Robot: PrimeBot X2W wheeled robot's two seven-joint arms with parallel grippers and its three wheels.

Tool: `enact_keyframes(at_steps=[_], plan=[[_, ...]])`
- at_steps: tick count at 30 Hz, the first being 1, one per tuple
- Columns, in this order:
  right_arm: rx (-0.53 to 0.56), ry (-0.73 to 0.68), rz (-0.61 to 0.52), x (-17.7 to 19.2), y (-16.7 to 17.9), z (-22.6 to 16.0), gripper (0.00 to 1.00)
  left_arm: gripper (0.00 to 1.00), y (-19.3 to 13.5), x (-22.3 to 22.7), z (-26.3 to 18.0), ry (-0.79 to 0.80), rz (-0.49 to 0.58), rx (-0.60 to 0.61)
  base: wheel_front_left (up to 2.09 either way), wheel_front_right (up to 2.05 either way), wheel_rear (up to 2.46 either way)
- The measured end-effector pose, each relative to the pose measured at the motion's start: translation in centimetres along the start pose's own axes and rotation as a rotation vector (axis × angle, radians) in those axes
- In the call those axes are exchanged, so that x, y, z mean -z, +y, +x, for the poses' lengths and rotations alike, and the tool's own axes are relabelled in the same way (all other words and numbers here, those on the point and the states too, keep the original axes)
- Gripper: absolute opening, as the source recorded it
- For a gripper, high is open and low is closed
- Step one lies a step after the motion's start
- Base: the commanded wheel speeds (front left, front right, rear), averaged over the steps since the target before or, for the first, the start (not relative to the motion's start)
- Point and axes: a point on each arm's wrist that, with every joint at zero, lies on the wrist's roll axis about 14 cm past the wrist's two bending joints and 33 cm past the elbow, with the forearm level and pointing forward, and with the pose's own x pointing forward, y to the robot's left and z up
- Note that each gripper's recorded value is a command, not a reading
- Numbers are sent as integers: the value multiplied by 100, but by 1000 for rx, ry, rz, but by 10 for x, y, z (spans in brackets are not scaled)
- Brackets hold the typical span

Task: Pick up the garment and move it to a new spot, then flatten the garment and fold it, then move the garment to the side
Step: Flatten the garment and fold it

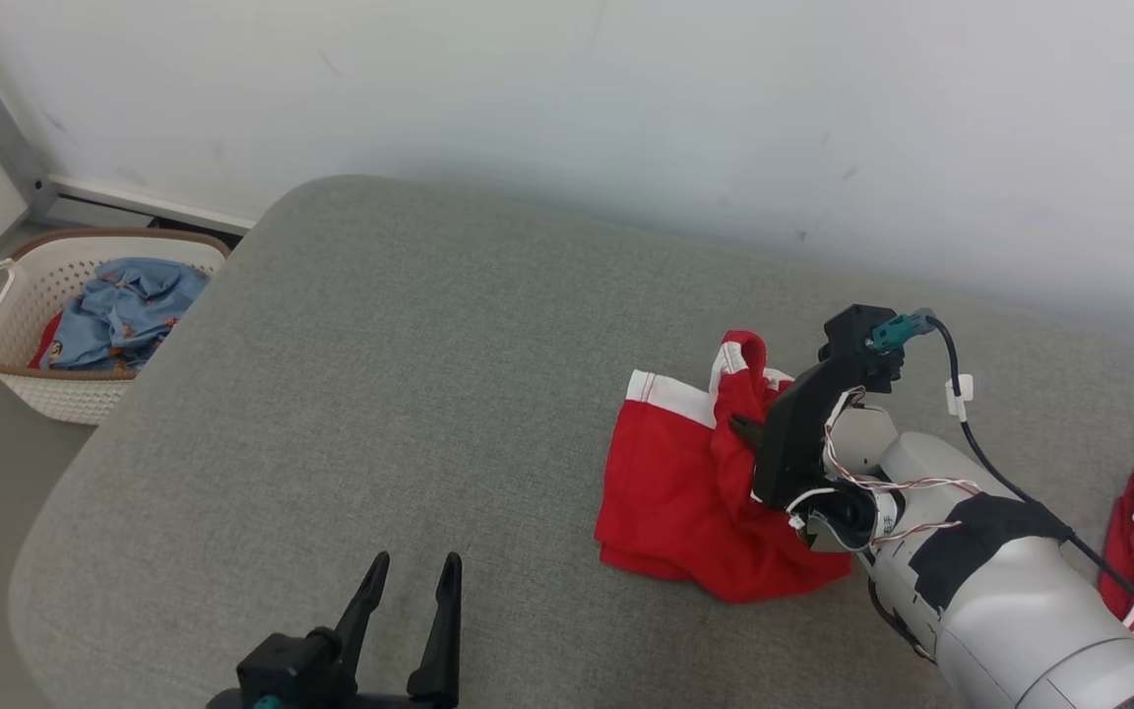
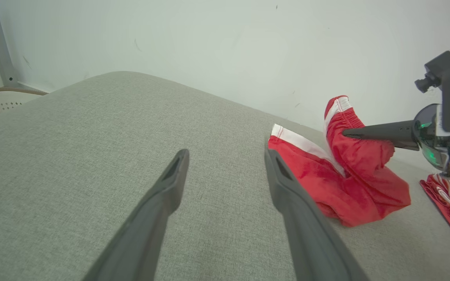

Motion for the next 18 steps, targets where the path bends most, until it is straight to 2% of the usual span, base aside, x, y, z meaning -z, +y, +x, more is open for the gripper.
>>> enact_keyframes(at_steps=[7, 18], plan=[[-8, 76, -13, 13, 2, 10, 0, 100, 3, 1, 3, 1, 1, -17, 0, 0, 0], [-49, 111, -42, 20, 13, 11, 0, 100, 0, 0, 6, -1, 2, -11, 0, 0, 0]])
